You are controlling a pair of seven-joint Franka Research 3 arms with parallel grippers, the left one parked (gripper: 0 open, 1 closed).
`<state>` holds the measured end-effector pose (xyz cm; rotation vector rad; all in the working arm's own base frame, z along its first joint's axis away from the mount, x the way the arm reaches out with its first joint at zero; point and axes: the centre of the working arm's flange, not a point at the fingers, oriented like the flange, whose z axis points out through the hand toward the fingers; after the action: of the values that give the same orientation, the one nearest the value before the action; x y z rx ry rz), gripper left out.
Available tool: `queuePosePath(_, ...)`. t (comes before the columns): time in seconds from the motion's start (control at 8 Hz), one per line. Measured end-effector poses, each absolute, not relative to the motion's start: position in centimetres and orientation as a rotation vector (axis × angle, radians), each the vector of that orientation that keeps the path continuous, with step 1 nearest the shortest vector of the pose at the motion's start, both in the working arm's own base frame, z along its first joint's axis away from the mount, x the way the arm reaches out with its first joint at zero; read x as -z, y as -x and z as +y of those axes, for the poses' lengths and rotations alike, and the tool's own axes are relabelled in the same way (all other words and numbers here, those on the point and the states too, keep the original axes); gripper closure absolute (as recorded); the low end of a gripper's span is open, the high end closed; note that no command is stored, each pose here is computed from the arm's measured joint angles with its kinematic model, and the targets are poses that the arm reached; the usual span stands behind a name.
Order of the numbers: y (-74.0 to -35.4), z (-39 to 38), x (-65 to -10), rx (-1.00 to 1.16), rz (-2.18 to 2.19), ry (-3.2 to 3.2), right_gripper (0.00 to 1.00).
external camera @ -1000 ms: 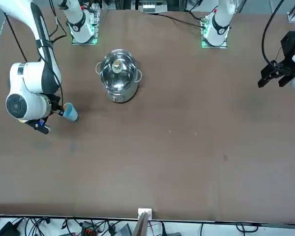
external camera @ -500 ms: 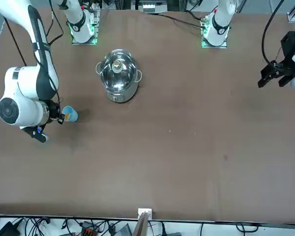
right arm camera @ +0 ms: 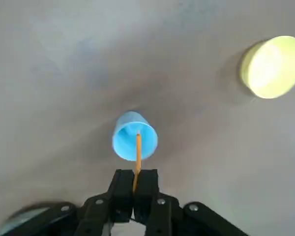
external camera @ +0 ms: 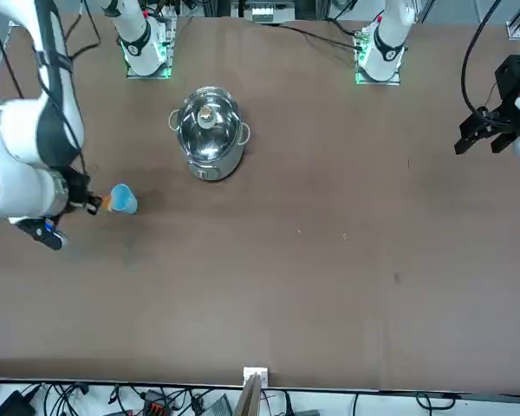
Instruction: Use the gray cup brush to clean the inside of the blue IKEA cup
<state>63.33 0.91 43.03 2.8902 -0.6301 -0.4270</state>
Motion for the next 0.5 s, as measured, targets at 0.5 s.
queuePosePath(0.5,-62.3,-5.3,-41.5,0.374,-0.452,-2.631,0.96)
